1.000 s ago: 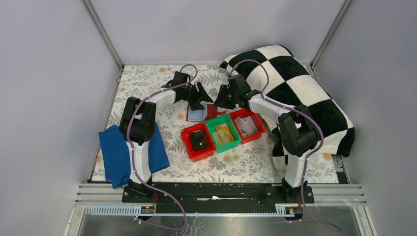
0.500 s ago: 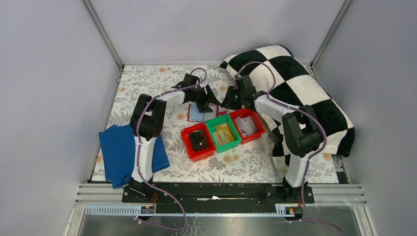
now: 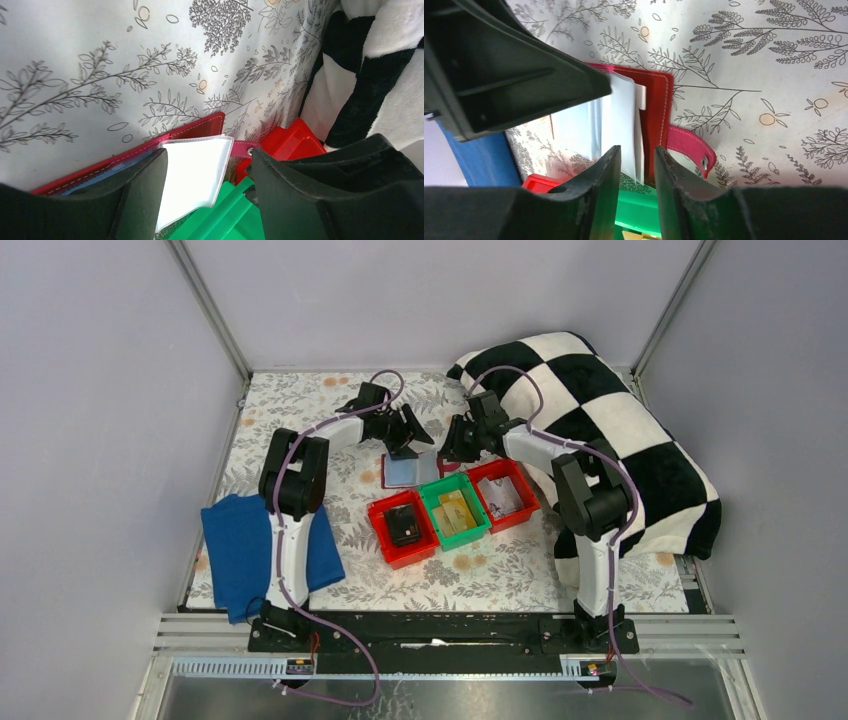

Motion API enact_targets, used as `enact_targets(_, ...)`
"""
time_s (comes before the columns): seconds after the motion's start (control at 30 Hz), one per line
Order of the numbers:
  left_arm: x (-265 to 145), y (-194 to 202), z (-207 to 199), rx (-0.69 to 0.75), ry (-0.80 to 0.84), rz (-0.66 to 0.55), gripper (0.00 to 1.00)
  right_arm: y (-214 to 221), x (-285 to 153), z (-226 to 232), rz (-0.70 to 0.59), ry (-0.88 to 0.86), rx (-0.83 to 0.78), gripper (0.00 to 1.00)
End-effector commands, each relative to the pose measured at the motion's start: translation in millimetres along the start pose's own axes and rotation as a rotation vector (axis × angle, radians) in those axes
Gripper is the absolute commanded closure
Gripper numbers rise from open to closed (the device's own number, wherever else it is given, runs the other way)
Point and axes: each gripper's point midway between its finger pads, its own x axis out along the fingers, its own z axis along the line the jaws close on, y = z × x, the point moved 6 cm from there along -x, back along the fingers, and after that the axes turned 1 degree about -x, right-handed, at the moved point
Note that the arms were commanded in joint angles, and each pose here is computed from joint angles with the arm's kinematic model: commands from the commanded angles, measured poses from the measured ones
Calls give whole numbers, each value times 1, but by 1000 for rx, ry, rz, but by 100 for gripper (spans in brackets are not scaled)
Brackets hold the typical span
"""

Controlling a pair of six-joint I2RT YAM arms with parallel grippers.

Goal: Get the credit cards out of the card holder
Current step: Open the card holder at the center of the board.

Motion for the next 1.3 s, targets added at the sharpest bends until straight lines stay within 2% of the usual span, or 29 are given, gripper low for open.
enact_targets(0.0,-6,-9,2,36,-22,-42,33,-5,5,4,15,13,-35,59)
enact_targets(0.13,-14,-15,-7,54,-8,-59,33,-3,14,1,51,26,-45,54)
enact_targets(0.2,-19,-16,-12,63,1,-65,33,-1,17,1,62,15,-53,39)
enact_targets(0.23,-21,-16,-15,68,7,-70,33,-1,18,2,65,13,-57,36)
enact_targets(0.4,-38,-19,-35,83,70,-77,33,0,26,2,105,21,-76,33)
enact_targets(0.57,-72,-23,-57,124,120,-125,33,2,35,2,126,12,-75,42)
enact_targets(0.73,-100,-17,-63,154,138,-158,32,5,45,4,152,-22,-66,44)
enact_targets(0.83,-110,-9,-53,155,97,-165,32,8,50,8,162,-50,-57,49)
enact_targets(1.1,-131,24,-20,150,59,-156,32,7,63,13,131,-73,4,76)
enact_targets(1.27,-126,44,9,124,-2,-128,32,1,66,15,101,-74,41,82)
